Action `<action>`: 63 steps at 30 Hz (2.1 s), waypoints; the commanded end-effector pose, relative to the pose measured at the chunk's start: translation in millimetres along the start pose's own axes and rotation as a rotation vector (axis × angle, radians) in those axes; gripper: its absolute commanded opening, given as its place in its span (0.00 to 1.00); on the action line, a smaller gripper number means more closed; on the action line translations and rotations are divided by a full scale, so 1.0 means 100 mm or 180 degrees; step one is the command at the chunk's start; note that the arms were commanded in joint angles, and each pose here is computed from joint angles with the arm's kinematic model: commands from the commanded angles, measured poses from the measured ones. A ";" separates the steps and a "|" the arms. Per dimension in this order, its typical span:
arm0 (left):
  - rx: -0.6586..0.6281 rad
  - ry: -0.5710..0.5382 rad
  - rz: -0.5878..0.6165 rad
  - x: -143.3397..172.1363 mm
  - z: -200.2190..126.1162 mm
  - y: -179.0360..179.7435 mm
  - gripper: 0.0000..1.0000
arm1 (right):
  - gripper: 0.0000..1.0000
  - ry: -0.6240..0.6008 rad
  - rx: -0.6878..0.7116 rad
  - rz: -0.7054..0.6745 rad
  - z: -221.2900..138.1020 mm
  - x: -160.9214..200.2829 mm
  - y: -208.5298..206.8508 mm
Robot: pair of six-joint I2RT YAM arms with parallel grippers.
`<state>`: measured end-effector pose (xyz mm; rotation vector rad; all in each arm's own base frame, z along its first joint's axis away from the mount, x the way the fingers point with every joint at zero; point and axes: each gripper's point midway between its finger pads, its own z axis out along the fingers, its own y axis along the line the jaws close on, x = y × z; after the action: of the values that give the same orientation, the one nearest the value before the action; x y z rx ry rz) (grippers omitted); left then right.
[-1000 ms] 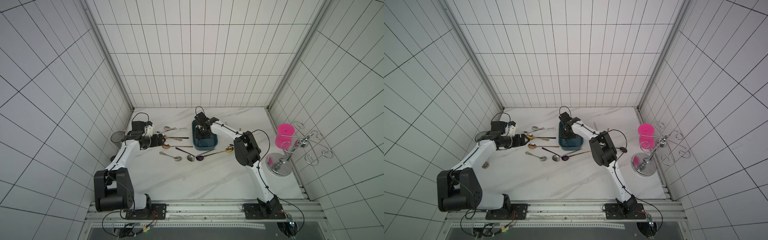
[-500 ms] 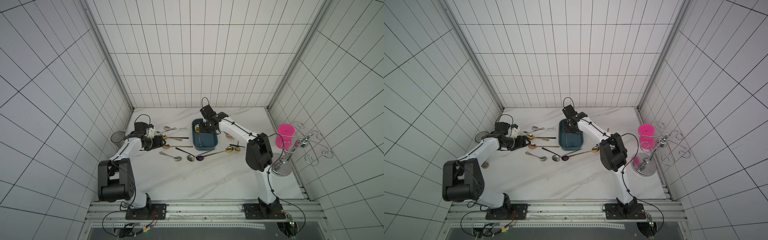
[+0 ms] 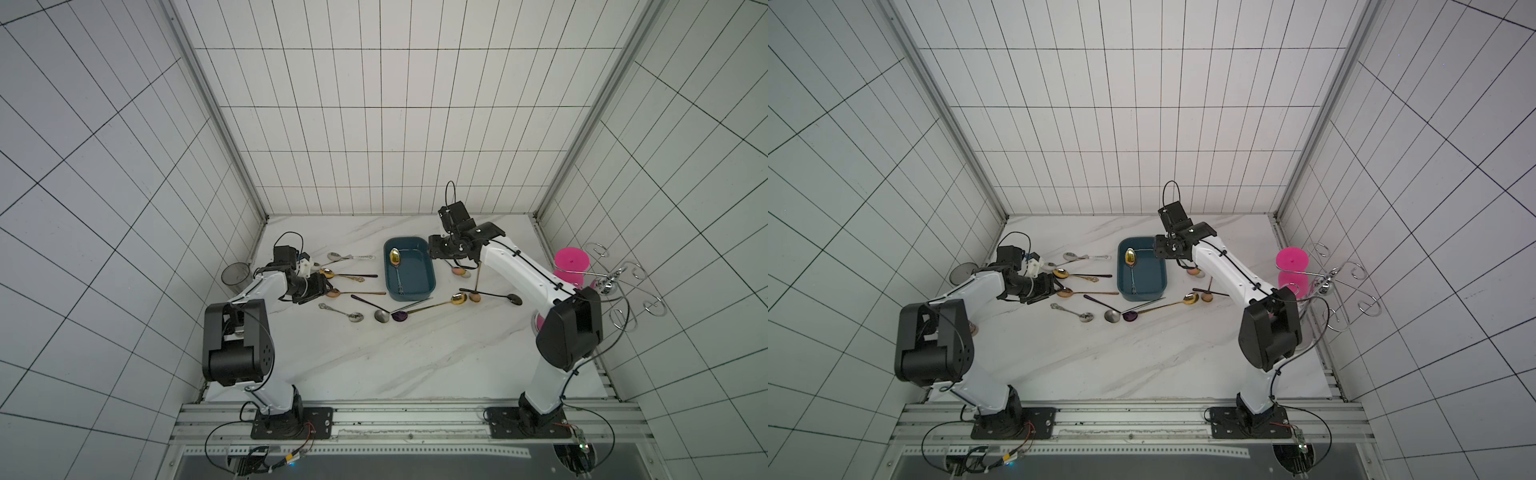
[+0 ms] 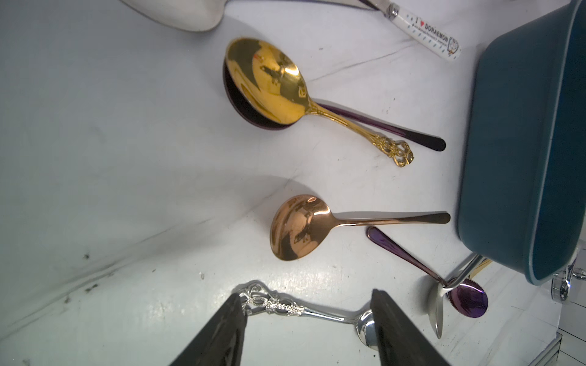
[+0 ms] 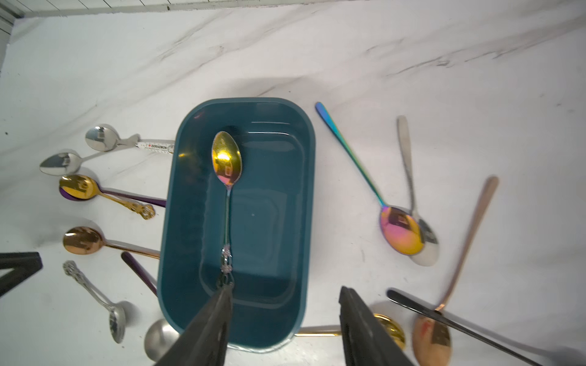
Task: Put the spoon into the storage box
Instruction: Pick up the spoon from the center of the board.
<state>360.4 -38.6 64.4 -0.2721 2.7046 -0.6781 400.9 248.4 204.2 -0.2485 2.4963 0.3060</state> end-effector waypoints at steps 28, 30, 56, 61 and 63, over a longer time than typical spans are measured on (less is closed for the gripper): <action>-0.0091 0.0516 -0.0231 -0.02 0.43 0.19 0.46 | 0.99 -0.0994 0.0400 -0.0220 -1.20 -0.18 -0.70; -0.0079 0.0540 -0.0246 -0.01 0.45 0.20 0.45 | 0.99 -0.0981 0.0431 -0.0230 -1.20 -0.18 -0.72; -0.0004 0.0527 -0.0272 -0.05 0.40 0.12 0.00 | 0.99 -0.0794 0.0134 -0.0298 -1.07 -0.07 -0.57; -0.0038 0.0411 -0.0175 -0.14 0.27 0.07 0.00 | 0.99 -0.0734 -0.0042 -0.0402 -1.06 -0.08 -0.46; -0.0064 0.0318 -0.0115 -0.20 0.18 0.03 0.00 | 0.98 -0.0719 -0.0154 -0.0464 -1.05 -0.08 -0.39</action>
<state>379.5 -48.7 38.3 -0.3478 2.8338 -0.8185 361.2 173.8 286.7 -0.3266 2.2291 0.2665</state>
